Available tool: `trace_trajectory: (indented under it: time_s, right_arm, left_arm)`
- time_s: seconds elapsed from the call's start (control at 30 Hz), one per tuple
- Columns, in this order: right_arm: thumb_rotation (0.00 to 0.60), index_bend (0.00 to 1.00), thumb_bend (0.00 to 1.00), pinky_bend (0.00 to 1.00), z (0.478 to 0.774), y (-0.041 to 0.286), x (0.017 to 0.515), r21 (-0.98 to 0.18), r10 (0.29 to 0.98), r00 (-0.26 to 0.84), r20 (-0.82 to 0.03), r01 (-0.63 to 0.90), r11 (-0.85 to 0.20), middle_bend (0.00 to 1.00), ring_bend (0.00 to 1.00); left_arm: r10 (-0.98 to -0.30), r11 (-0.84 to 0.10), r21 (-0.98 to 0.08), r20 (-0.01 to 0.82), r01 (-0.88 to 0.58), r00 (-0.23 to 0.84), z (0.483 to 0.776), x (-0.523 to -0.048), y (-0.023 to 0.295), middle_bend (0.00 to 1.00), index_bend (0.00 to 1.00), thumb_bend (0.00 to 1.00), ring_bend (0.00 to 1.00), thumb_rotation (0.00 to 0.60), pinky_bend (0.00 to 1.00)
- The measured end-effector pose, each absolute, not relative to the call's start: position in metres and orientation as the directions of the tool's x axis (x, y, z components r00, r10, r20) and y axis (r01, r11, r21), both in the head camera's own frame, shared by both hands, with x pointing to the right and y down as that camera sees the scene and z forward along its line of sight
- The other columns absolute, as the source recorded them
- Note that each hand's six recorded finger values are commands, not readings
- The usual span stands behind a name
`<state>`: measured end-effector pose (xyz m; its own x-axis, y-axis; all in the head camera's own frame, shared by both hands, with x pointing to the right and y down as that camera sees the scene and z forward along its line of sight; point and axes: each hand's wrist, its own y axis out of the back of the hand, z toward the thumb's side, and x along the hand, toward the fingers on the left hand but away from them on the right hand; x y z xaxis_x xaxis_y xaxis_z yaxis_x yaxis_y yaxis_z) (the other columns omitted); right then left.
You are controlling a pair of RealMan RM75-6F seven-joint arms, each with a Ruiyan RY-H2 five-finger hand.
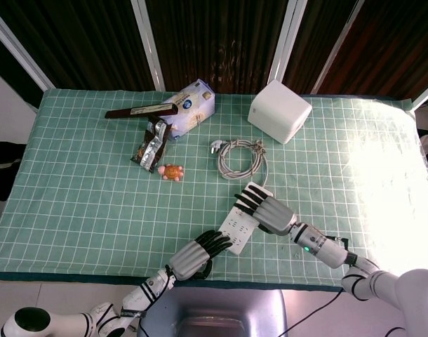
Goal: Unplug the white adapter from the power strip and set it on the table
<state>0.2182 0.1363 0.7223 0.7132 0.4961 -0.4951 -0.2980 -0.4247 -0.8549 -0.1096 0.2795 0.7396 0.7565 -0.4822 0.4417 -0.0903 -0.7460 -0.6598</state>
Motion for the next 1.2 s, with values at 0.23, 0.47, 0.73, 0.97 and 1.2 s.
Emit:
trace_trajectory:
  time_s: [0.23,0.47,0.73,0.97,1.2]
  right_arm:
    - [0.6,0.37,0.45,0.04,0.7227,0.1383,0.2153,-0.852,0.492,0.714,-0.499,-0.301,-0.427,0.22,0.04]
    - [0.6,0.51,0.46,0.15,0.7226,0.1402,0.2143,-0.855,0.494,0.715,-0.495,-0.298,-0.425,0.31,0.13]
    - [0.6,0.57,0.46,0.28,0.7209,0.1396,0.2141,-0.864,0.504,0.717,-0.481,-0.29,-0.413,0.36,0.19]
    - [0.6,0.71,0.46,0.53,0.7176,0.1405,0.2117,-0.875,0.511,0.727,-0.458,-0.269,-0.402,0.47,0.34]
    - [0.6,0.82,0.46,0.64,0.716,0.143,0.2109,-0.889,0.517,0.738,-0.433,-0.254,-0.381,0.55,0.46]
  left_arm:
    - [-0.483,-0.745,-0.66,0.442,-0.09,0.756,0.7396,-0.1098,0.2794,0.07,0.0,0.8,0.02,0.447,0.09]
    - [-0.484,-0.747,-0.659,0.444,-0.092,0.754,0.7401,-0.1113,0.2785,0.07,0.0,0.8,0.02,0.45,0.09]
    - [-0.484,-0.751,-0.653,0.448,-0.095,0.752,0.7418,-0.1121,0.2779,0.07,0.0,0.79,0.02,0.44,0.09]
    - [-0.483,-0.754,-0.649,0.449,-0.097,0.751,0.7432,-0.1136,0.2779,0.07,0.0,0.8,0.02,0.436,0.09]
    - [-0.48,-0.757,-0.647,0.453,-0.093,0.752,0.7451,-0.1139,0.2791,0.07,0.0,0.8,0.02,0.435,0.09]
